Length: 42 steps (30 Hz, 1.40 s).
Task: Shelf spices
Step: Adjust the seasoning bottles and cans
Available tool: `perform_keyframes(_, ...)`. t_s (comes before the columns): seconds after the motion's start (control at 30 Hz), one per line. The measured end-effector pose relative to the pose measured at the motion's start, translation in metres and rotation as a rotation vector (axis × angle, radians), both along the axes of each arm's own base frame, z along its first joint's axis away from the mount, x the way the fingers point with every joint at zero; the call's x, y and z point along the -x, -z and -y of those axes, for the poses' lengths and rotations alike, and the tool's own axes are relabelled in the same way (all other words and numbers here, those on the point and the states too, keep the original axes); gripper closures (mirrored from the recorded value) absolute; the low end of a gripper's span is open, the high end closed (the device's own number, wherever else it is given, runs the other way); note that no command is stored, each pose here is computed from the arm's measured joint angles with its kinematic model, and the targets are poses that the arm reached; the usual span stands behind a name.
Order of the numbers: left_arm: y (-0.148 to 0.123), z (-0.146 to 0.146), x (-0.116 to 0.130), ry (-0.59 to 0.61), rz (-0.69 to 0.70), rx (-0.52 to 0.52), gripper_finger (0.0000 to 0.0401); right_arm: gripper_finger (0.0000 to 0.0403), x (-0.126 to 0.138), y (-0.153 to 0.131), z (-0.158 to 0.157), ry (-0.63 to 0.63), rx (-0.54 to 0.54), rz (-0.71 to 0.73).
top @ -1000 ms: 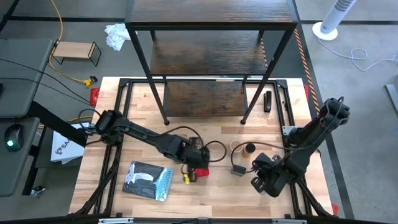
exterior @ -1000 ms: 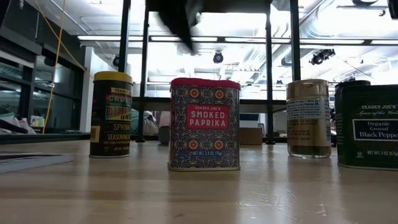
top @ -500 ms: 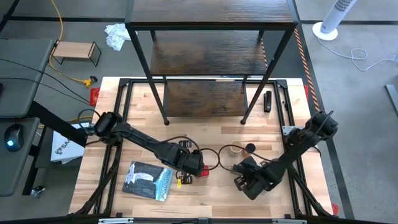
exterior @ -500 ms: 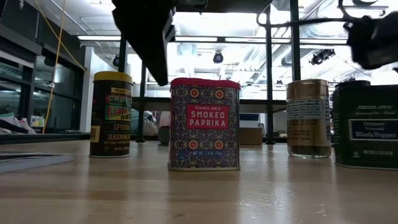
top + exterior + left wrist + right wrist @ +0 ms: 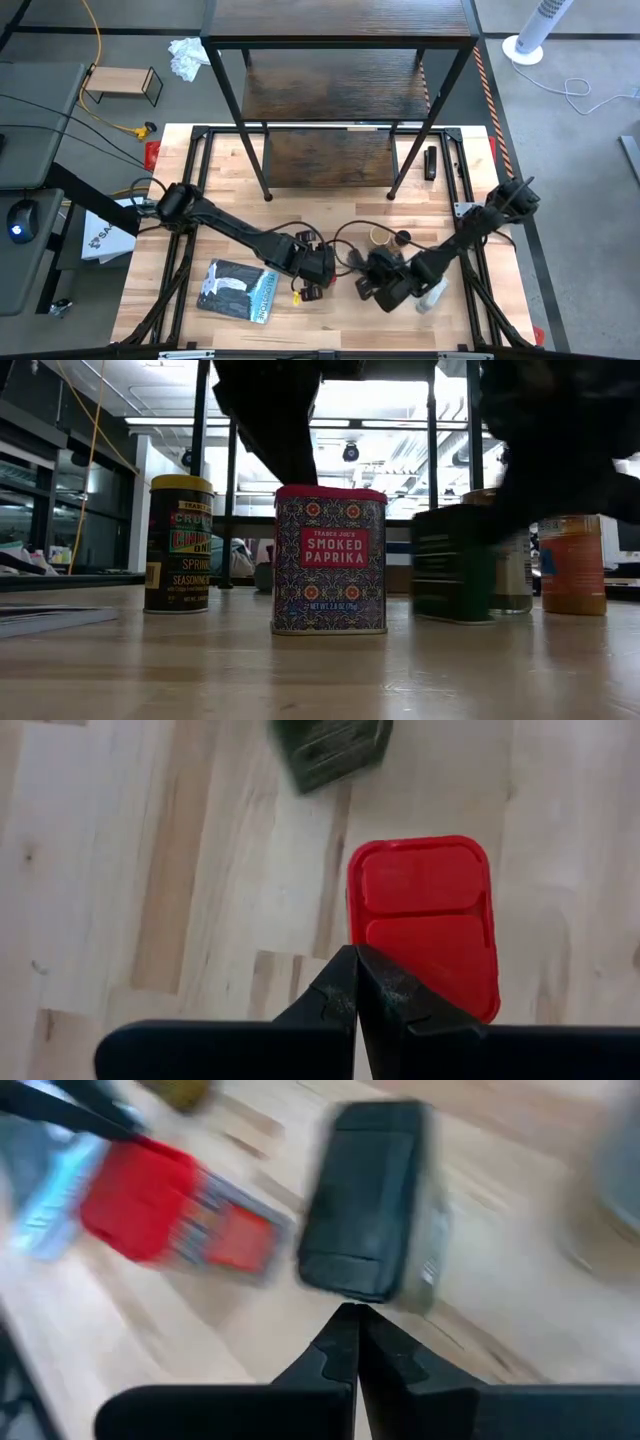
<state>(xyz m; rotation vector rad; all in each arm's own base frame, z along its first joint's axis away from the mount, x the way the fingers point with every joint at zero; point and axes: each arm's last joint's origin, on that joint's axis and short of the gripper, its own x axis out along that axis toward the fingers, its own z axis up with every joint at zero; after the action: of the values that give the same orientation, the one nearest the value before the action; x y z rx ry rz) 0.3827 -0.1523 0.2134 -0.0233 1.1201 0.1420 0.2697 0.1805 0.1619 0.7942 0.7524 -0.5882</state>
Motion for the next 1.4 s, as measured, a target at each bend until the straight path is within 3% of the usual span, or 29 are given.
perform_keyframes(0.17,0.002,0.005,0.001,0.010,-0.003,-0.001,0.0401,0.0403,-0.012,-0.011,0.003,-0.103,0.059,0.042)
perform_keyframes(0.5,0.003,0.008,0.005,-0.018,0.014,-0.109,0.0401,0.0403,0.010,-0.049,0.015,-0.101,0.137,-0.056)
perform_keyframes(0.73,-0.021,0.010,-0.001,-0.017,0.090,-0.046,0.0401,0.0403,0.015,-0.061,0.019,-0.087,0.146,-0.022)
perform_keyframes(1.07,0.009,-0.004,0.011,-0.035,-0.044,-0.118,0.0401,0.0403,0.023,-0.064,0.012,-0.126,0.133,-0.017)
perform_keyframes(1.23,0.014,0.000,0.003,-0.046,0.013,0.072,0.0401,0.0403,0.047,-0.075,0.013,-0.105,0.134,-0.082)
perform_keyframes(1.4,0.007,0.014,-0.010,-0.046,0.170,0.215,0.0401,0.0403,0.082,-0.089,0.023,0.055,0.168,-0.238)
